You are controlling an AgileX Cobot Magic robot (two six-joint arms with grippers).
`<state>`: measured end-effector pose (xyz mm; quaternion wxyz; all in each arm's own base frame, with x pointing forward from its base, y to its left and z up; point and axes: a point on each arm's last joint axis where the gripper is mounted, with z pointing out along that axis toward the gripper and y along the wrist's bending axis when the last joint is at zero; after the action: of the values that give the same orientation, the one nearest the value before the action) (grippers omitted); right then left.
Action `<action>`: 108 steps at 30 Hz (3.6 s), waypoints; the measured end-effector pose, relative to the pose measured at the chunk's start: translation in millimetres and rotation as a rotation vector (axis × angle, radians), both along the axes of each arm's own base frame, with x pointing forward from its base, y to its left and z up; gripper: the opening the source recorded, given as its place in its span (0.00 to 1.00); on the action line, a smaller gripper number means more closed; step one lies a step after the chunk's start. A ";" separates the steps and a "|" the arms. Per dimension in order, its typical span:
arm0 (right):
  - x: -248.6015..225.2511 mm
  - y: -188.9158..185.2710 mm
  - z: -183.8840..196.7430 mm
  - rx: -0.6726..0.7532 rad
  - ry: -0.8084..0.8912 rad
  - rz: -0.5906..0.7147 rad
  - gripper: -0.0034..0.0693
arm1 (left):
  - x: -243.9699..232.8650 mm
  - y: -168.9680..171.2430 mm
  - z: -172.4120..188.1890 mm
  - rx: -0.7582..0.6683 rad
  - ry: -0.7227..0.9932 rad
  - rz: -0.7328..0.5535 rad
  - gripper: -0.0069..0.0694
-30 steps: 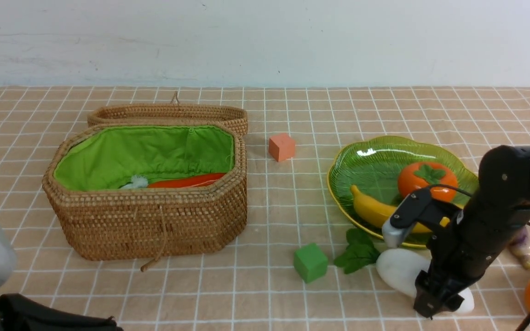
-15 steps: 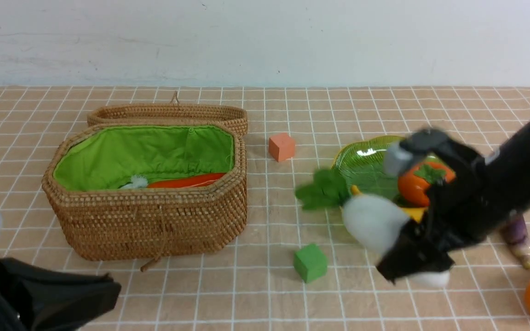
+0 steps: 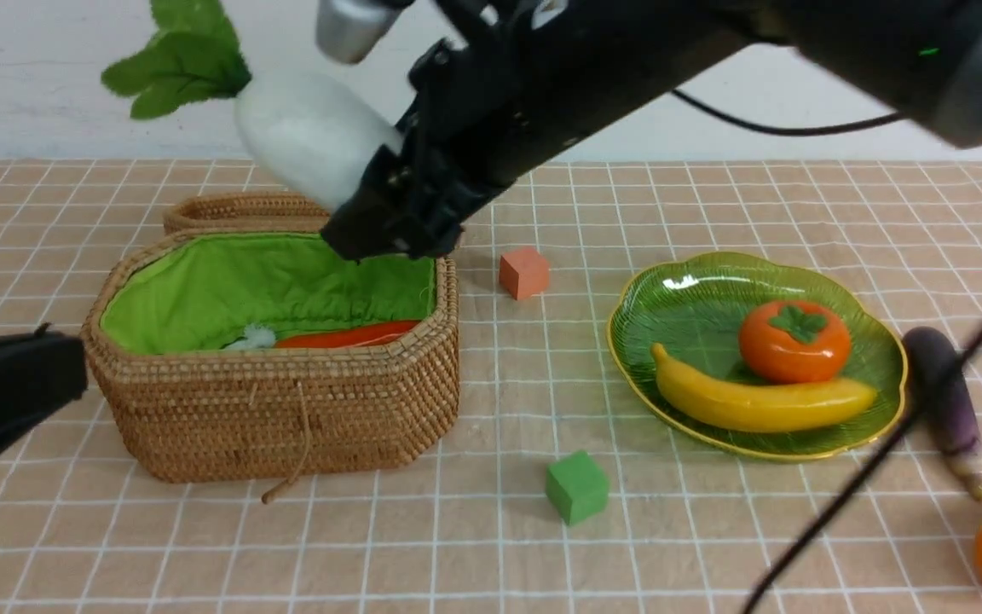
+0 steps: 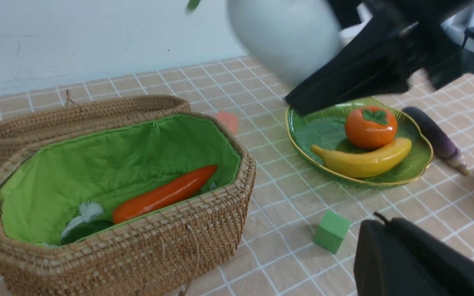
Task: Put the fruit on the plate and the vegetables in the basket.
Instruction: Take a daikon with your right arm and place it on the basket on the left, then grab an eggplant with your right arm and place it in the basket on the left, then use the right arm to grab a mango and put it into the right plate
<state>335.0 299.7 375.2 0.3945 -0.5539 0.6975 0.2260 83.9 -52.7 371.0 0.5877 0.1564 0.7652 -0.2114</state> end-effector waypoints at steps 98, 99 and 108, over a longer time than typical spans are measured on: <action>31.6 40.8 -69.7 -0.019 -0.199 -0.085 0.74 | -8.0 1.3 -12.6 0.102 0.109 -0.050 0.07; 31.1 39.1 -64.4 -0.012 -0.200 -0.102 0.85 | -8.8 -0.1 -12.5 0.109 0.102 -0.071 0.07; -21.0 -38.2 39.3 -0.170 -0.155 -0.331 0.81 | -18.0 -11.8 -11.3 0.191 0.017 -0.276 0.07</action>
<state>314.0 261.4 414.5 0.4307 -0.4788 0.7630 0.0549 65.9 -64.5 359.7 0.5292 0.3132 0.7579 -0.2177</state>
